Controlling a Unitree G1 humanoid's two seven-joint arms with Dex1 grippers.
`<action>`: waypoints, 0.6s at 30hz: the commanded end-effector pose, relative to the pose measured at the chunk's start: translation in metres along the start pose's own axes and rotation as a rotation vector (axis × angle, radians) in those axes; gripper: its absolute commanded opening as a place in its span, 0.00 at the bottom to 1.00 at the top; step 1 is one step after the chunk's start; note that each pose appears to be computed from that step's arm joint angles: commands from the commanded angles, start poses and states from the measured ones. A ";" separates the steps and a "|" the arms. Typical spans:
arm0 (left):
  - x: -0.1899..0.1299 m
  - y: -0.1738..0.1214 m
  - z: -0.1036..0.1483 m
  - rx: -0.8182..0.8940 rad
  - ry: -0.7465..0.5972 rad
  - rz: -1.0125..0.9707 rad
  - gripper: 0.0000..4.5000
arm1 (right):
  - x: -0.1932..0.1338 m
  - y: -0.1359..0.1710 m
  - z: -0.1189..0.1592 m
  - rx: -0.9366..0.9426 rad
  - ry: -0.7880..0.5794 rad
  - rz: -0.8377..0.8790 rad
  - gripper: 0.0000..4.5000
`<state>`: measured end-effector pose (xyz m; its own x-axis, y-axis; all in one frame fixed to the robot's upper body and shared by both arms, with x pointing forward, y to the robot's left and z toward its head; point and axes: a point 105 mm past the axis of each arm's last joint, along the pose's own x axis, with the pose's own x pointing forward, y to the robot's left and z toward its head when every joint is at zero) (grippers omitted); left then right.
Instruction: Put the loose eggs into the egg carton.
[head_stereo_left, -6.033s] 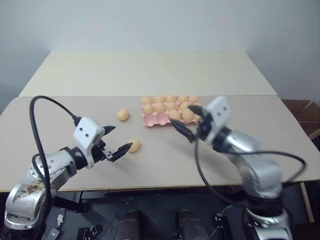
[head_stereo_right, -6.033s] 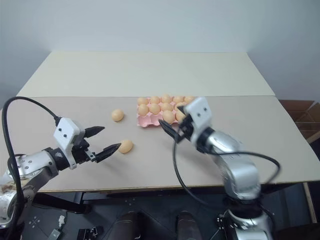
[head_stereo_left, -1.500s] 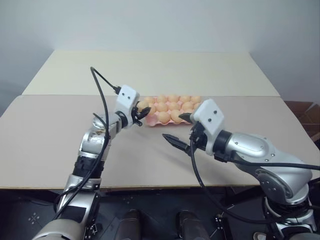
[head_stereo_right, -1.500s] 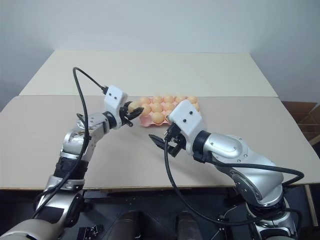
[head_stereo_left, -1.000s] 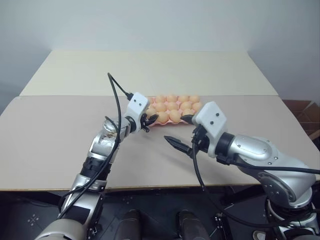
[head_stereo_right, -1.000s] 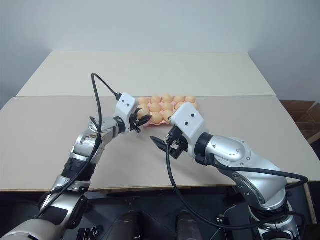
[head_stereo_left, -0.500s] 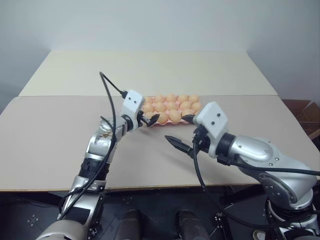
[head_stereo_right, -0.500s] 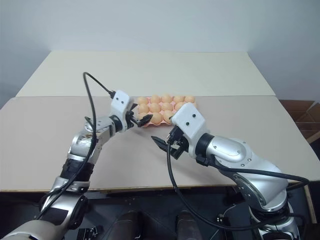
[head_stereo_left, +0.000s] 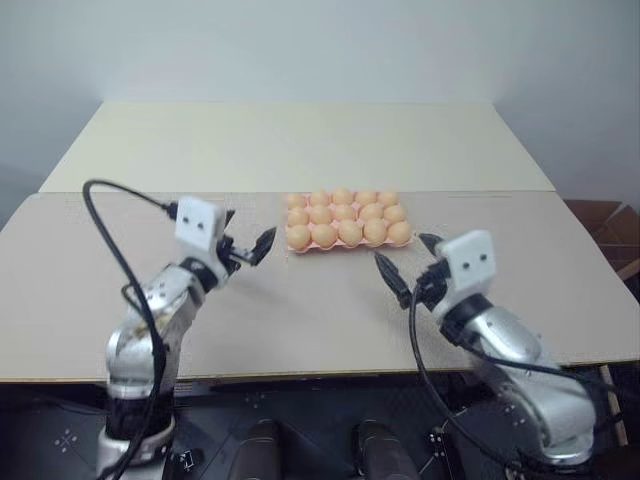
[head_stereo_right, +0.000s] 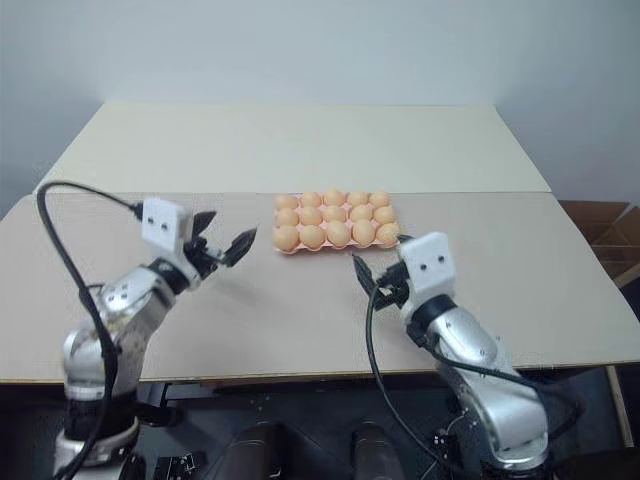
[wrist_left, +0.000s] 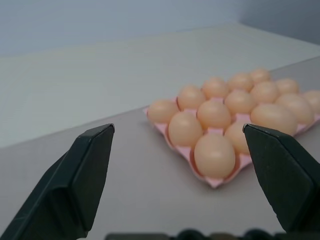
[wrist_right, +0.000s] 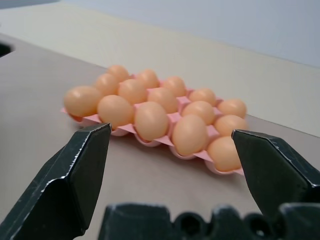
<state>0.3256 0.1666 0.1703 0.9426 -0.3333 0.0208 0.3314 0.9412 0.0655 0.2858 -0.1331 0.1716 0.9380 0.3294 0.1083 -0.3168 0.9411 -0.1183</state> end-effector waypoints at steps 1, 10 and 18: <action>-0.021 0.010 0.011 0.019 -0.080 0.113 0.99 | -0.010 -0.017 0.007 0.023 -0.140 -0.084 1.00; -0.041 0.012 0.004 -0.018 -0.142 0.259 0.99 | -0.012 -0.050 -0.023 0.012 -0.142 -0.163 1.00; -0.041 0.003 -0.008 0.011 -0.113 0.247 0.99 | -0.018 -0.074 -0.032 -0.005 -0.085 -0.224 1.00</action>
<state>0.2899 0.1880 0.1542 0.9908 -0.0813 0.1087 0.0778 0.9963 0.0359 0.3014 -0.2076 0.1336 0.9771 0.1261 0.1715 -0.1134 0.9902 -0.0815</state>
